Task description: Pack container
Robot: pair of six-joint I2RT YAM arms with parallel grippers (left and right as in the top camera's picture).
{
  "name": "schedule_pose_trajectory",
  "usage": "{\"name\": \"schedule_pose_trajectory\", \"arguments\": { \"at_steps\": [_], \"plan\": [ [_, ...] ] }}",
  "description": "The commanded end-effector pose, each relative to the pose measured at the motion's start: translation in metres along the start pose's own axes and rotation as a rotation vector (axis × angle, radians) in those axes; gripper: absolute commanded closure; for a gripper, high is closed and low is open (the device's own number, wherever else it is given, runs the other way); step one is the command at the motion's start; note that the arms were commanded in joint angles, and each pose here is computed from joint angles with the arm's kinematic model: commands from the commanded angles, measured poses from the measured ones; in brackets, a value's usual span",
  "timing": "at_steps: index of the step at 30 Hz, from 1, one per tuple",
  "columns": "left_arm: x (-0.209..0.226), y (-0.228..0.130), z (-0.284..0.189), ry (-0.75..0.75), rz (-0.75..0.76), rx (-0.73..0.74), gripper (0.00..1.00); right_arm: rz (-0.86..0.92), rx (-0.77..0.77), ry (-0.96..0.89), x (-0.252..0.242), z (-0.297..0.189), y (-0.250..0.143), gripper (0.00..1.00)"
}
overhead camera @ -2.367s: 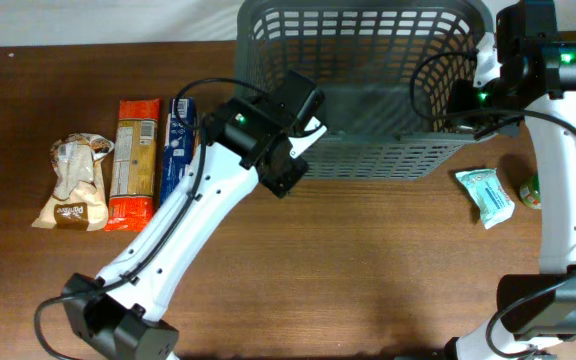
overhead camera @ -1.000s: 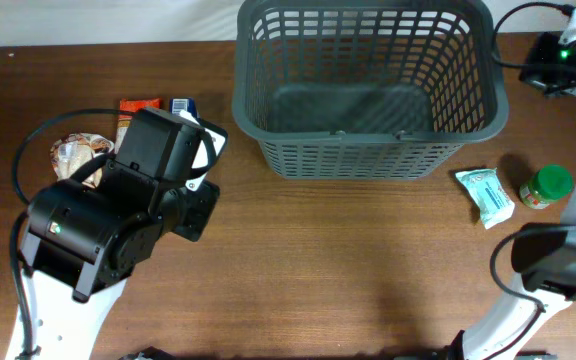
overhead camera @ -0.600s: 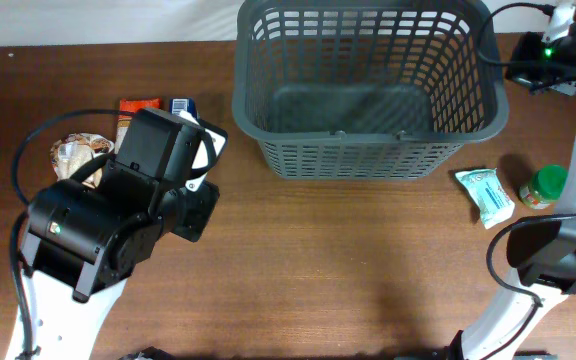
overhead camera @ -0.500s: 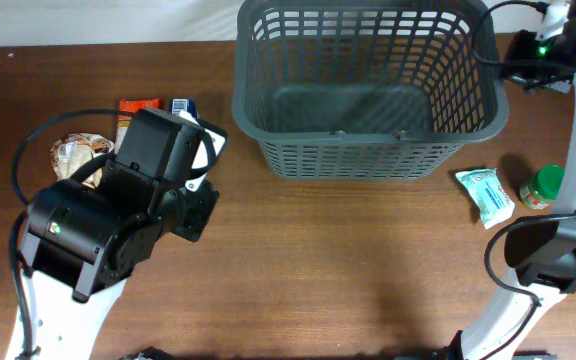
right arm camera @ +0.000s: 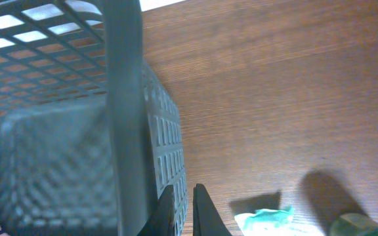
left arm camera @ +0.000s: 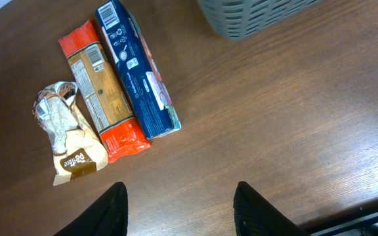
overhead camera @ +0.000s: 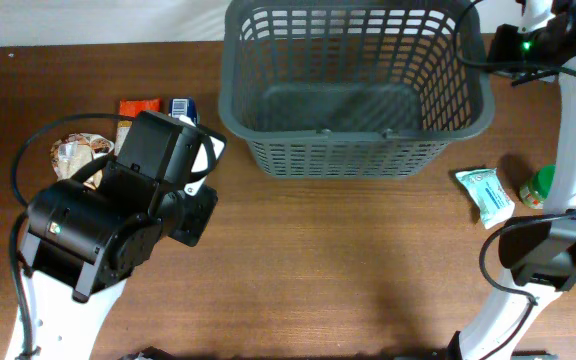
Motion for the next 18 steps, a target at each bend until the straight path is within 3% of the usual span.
{"name": "schedule_pose_trajectory", "arguments": {
  "at_steps": [1, 18],
  "plan": [
    [0.003, -0.002, -0.003, 0.012, -0.009, -0.005, 0.56, -0.051, 0.004, 0.092, 0.027, 0.007, 0.001, 0.96],
    [0.003, -0.002, -0.003, 0.012, -0.009, -0.005, 0.55, -0.093, 0.005, 0.116, 0.048, 0.01, 0.002, 0.96]
  ]
}}
Point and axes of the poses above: each gripper's point midway between its finger pads, its own z axis out along the fingers, its own x axis along the line the jaws close on, y = z × x, the point moved 4 cm from there along -z, back along the fingers, and after that the axes turned 8 degrees about -z, right-handed, at the moved point
